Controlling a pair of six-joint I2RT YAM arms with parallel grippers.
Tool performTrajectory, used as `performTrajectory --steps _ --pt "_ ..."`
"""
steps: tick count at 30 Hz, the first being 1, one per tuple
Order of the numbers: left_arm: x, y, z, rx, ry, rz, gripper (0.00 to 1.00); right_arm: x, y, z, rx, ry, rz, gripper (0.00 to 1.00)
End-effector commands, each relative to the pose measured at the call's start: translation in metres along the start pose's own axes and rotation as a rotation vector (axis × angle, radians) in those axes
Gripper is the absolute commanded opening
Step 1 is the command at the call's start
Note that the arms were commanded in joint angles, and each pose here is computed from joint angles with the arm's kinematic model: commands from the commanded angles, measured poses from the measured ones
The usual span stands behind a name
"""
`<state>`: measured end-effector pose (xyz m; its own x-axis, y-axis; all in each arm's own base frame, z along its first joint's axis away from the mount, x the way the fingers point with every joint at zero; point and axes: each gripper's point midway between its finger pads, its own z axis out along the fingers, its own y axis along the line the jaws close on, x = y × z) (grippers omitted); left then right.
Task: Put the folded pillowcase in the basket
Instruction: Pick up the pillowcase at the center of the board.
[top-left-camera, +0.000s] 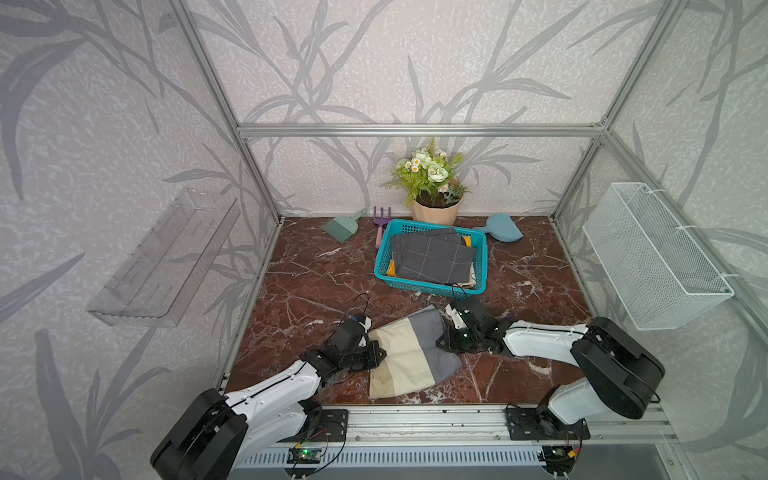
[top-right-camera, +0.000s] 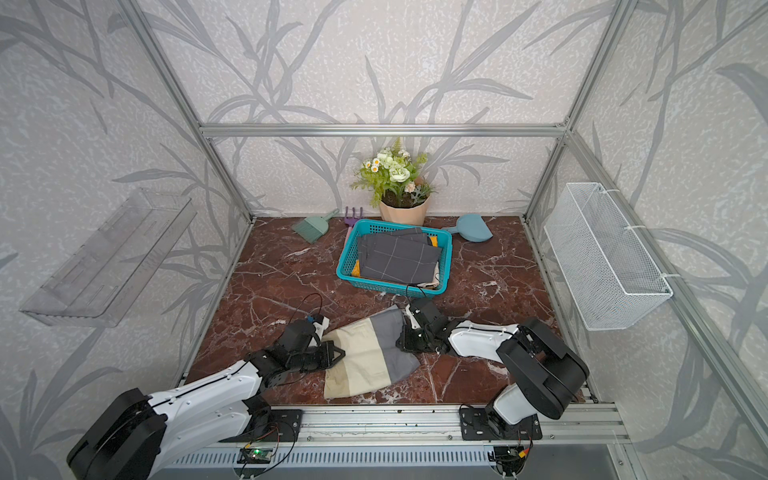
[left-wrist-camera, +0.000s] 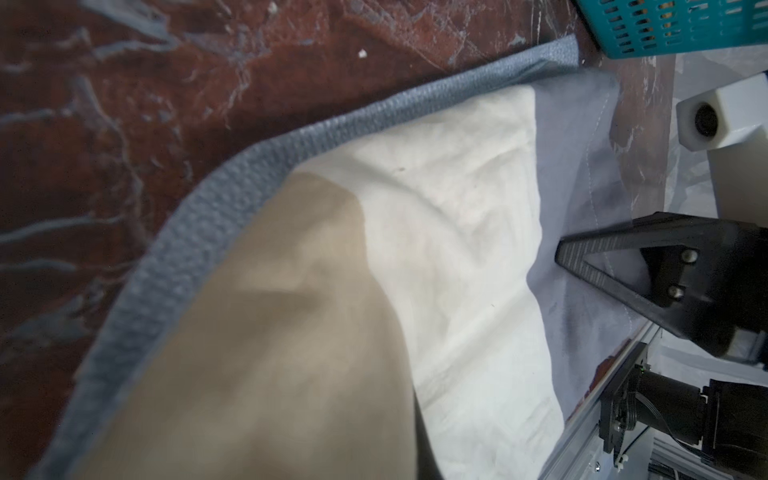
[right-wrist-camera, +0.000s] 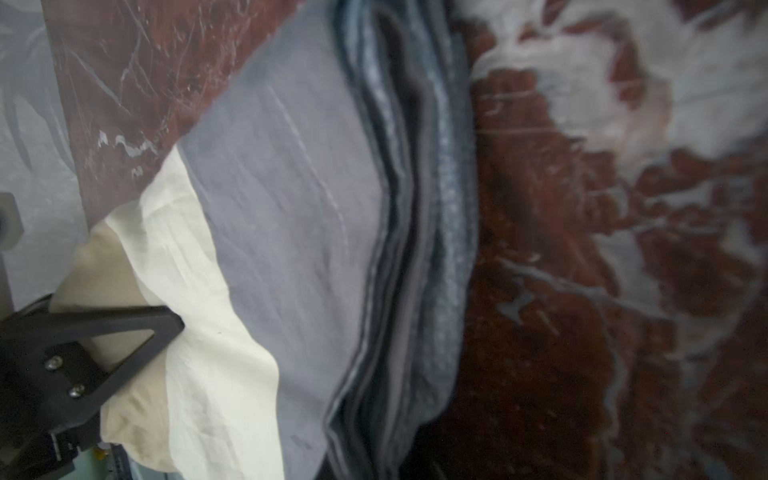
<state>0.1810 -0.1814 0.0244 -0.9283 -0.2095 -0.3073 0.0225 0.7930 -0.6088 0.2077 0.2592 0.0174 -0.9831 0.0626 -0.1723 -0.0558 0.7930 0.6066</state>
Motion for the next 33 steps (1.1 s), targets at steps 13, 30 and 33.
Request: performTrajectory --steps 13,30,33 --pt "-0.049 -0.05 -0.045 0.04 -0.156 0.098 0.0 -0.007 0.039 -0.05 0.035 -0.059 -0.1 0.0" --pt "-0.171 -0.208 -0.126 0.254 -0.438 0.295 0.0 -0.102 0.128 -0.184 -0.021 -0.369 -0.307 0.0" --pt "-0.199 -0.215 -0.119 0.199 -0.505 0.343 0.0 -0.133 0.12 -0.188 -0.028 -0.403 -0.273 0.0"
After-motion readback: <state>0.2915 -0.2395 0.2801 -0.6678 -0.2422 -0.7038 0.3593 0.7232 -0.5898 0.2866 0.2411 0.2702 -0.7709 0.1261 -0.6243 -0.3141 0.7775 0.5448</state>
